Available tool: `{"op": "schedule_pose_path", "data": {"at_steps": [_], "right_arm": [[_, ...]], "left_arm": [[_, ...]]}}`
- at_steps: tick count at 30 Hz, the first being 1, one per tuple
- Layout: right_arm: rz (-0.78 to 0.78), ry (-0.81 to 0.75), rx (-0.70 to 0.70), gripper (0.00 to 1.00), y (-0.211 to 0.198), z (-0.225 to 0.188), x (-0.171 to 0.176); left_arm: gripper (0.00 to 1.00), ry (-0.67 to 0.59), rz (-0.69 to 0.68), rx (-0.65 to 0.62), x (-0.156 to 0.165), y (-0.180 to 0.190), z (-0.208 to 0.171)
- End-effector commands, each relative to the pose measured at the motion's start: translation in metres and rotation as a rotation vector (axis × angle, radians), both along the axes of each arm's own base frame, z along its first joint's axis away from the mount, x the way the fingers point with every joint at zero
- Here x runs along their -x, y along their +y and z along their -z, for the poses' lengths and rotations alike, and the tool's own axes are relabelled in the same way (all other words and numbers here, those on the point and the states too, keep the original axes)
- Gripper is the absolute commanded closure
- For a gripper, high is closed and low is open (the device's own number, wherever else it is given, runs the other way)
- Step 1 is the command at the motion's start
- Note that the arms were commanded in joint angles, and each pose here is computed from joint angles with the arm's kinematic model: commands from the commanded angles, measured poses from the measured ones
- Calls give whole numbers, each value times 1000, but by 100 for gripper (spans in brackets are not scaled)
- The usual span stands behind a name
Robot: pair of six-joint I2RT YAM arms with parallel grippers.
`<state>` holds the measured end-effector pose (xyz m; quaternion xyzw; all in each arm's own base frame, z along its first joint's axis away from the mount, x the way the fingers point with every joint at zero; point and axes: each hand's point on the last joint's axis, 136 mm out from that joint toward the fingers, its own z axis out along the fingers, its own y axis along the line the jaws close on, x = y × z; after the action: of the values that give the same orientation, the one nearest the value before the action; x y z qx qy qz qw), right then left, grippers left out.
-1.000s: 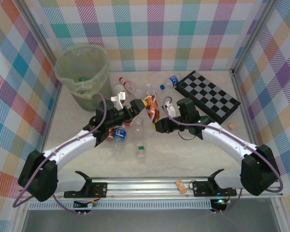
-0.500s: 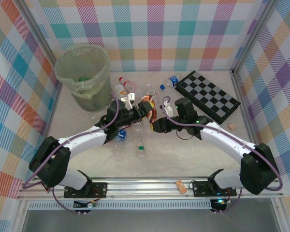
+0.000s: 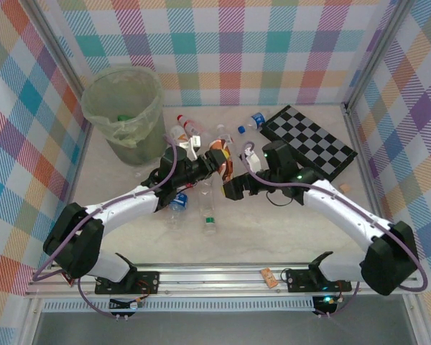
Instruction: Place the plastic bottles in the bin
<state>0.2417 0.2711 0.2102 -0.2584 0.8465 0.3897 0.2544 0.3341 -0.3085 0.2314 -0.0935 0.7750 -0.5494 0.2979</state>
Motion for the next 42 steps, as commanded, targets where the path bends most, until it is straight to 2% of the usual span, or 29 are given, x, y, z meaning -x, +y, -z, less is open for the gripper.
{"op": "schedule_pose_path", "data": {"at_steps": [1,6,14,18,20,26,30,35,38,42], "right_arm": [[49,-33,33,1,-23,-24,3],[136,-33,27,1,-37,-36,3],[351,61,183,1,-68,3,-12],[360,97,172,1,-69,19,-5],[357,92,193,1,-73,26,-1],[315,83,285,1,-91,38,19],[311,89,299,1,-96,43,26],[319,107,250,1,-92,41,30],[324,121,235,1,-91,42,33],[329,129,247,1,-95,44,36]], "left_arm": [[52,-73,0,-43,-2,1,-26],[56,-120,-14,-132,-6,13,-48],[72,-286,-125,-299,-40,80,-133],[81,-338,-258,-324,-65,133,-173],[83,-358,-336,-318,-78,159,-187],[98,-421,-575,-336,-105,233,-222],[100,-408,-708,-377,-125,279,-225],[100,-355,-835,-451,-154,327,-215],[100,-321,-842,-528,-178,341,-204],[100,-250,-738,-645,-206,338,-173]]}}
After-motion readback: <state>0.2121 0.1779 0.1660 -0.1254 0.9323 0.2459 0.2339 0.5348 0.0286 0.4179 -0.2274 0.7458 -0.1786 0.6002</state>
